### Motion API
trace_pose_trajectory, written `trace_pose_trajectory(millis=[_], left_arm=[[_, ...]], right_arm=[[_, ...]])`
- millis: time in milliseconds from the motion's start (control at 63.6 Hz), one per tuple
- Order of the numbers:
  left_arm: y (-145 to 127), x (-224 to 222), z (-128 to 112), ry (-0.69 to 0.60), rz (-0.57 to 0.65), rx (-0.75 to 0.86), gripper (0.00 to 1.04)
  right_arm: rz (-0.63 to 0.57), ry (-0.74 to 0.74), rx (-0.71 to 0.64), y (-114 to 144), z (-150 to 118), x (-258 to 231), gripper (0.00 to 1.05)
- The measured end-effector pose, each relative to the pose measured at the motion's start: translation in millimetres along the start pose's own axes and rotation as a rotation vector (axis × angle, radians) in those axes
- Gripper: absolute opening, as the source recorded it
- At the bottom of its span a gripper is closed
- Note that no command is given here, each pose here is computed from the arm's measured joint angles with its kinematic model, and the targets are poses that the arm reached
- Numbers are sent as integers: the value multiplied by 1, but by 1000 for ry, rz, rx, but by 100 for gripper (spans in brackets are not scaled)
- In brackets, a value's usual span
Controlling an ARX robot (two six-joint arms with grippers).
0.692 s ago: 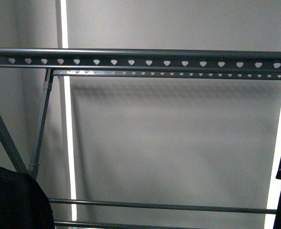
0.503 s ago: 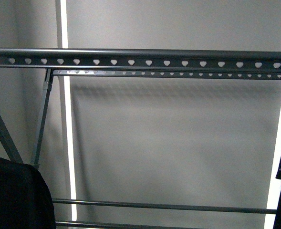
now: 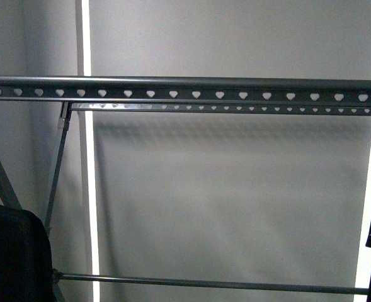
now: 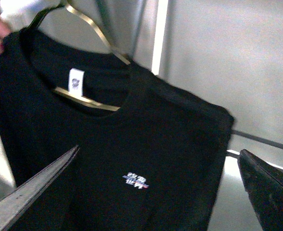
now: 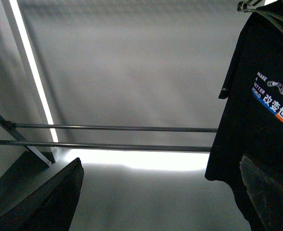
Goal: Hang clothes on hanger
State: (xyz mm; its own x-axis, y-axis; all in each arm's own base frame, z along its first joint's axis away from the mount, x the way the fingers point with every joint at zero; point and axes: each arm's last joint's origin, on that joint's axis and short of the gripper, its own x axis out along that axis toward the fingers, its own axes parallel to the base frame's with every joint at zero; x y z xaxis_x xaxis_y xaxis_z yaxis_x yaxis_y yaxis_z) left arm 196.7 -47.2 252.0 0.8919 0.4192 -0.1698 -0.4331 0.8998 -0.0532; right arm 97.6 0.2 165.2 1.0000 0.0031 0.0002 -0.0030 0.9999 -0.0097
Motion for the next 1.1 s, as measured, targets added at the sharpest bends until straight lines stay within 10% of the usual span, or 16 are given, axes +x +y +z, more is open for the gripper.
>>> trace_pose_trajectory(millis=[299, 834, 1101], left_arm=[[-67, 96, 32, 128, 291, -285, 98], [-74, 167, 27, 190, 418, -389, 98], [-73, 169, 27, 191, 407, -403, 57]], right_arm=[[0, 0, 0, 0, 0, 0, 97], [0, 0, 0, 0, 0, 0, 97], [0, 0, 0, 0, 0, 0, 97]])
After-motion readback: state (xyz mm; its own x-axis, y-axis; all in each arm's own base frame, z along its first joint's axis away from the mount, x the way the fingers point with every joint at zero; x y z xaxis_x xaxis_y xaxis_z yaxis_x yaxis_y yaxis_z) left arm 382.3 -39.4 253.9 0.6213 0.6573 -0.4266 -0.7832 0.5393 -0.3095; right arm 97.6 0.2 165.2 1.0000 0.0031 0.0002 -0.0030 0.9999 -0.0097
